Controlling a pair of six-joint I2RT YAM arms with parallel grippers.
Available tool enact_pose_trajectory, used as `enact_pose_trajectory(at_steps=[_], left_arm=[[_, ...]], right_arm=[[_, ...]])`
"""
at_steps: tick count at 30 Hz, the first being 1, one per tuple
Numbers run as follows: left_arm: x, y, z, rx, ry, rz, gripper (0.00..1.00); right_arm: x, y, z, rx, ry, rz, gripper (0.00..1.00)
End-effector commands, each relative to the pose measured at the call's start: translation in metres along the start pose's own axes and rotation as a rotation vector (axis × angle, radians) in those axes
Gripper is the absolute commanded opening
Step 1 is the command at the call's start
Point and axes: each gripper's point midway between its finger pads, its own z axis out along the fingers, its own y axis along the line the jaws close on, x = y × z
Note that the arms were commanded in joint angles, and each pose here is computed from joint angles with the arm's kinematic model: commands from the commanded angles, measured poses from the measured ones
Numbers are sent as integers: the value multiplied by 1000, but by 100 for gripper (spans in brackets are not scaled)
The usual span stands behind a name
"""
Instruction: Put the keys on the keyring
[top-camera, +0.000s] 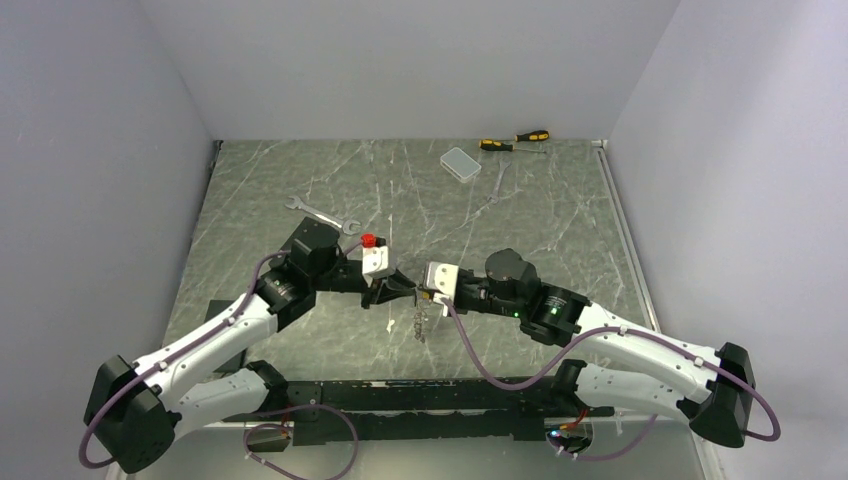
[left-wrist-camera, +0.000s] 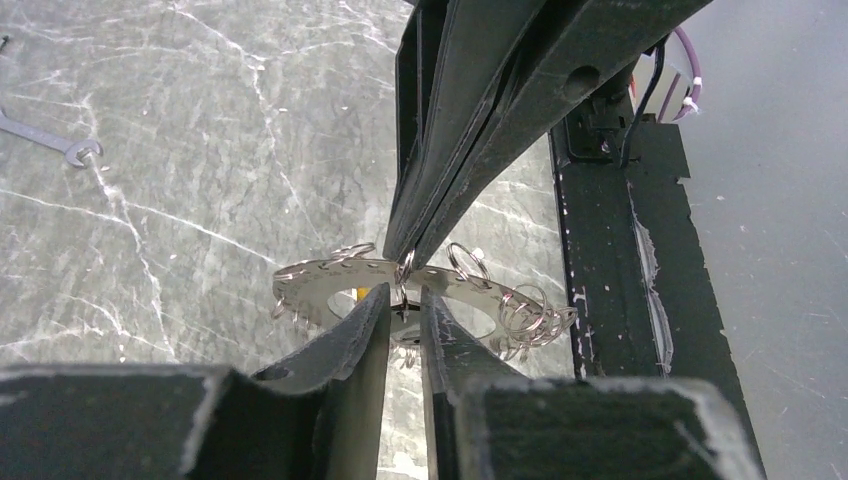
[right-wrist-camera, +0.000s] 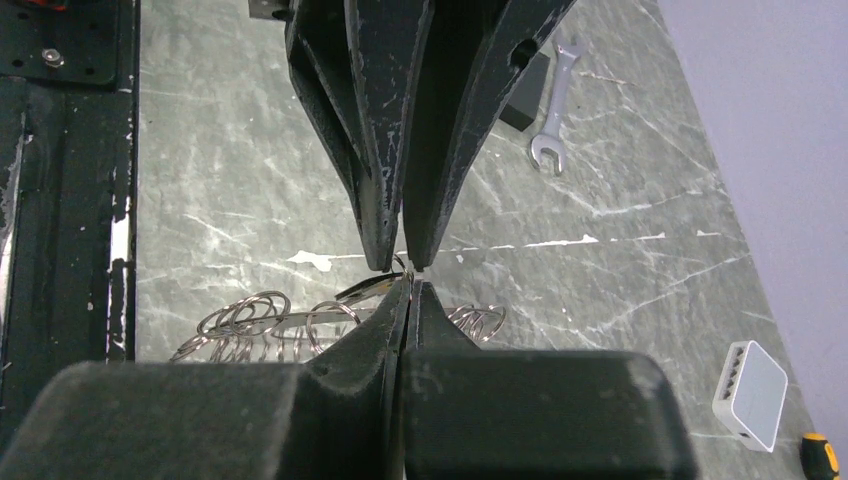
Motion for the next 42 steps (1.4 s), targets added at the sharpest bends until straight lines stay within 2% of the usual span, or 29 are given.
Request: enact_pose_trajectory(at_steps=[1,5,12,21,36,42], left_arm=[[-19,1,2,25,-43,30,22],[-17,1,3,29,-33,26,20],[-16,2,3,25,-28,29,0],[-16,2,2,16,-29,38,0],[-19,1,2,22,-39,44,0],[-19,0,2,29,-38,35,0]], right_arm=[[-38,-17,-5,67,-140,-23,0],[-37,-17,-5,70,-141,-20,0],[-38,-17,-6,70,-145,-19,0],[-43,-20,-9,98,-181,-6,0],[-55,-59,-23,348,-287,96,0],[-58,-69,-28,443,-388,196,0]])
